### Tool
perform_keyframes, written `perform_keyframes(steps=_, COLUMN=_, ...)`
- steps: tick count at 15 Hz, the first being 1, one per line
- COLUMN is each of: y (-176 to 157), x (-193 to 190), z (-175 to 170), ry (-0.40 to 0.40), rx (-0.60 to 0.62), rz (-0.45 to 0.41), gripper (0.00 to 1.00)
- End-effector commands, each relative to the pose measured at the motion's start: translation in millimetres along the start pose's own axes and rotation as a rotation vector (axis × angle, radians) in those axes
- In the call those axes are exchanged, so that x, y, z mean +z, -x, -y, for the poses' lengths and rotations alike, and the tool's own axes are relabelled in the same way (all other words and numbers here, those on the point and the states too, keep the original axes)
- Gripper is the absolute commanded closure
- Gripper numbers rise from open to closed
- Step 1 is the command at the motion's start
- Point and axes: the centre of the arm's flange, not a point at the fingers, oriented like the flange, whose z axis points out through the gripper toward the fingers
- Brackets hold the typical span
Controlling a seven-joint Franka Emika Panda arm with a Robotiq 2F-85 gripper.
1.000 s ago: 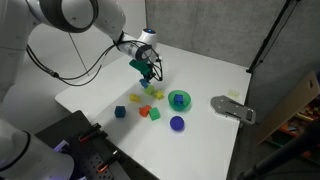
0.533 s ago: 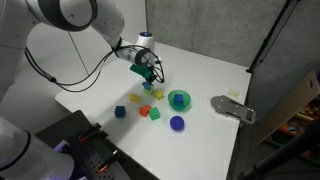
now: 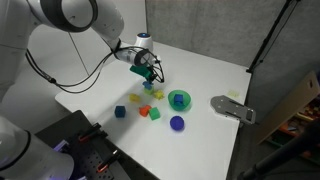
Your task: Remove the light blue toy from the green bowl and put it on top of the light green block on the worktop
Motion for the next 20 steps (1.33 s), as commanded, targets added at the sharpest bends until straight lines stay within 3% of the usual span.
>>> perform_keyframes(steps=1, y=-7.8, x=5.0, z=6.6, ry=0.021, rx=0.003, rz=-0.021, gripper=0.93)
perform_keyframes(steps=2, y=-7.6, x=5.7, z=7.2, ry=0.020, rx=0.000, rz=-0.021, gripper=0.57)
perform_keyframes(steps=9, y=-5.3, x=-22.0, z=-6.4, ry=-0.004, rx=0.007, rz=0.008, gripper=0.05)
perform_keyframes(steps=10, y=-4.8, x=-31.0, z=-12.6, ry=0.000, rx=0.013, rz=0.012, gripper=0.00)
perform_keyframes(steps=20, y=31.9, x=-153.7, z=-92.6, ry=-0.021, rx=0.017, rz=0.163, gripper=0.00)
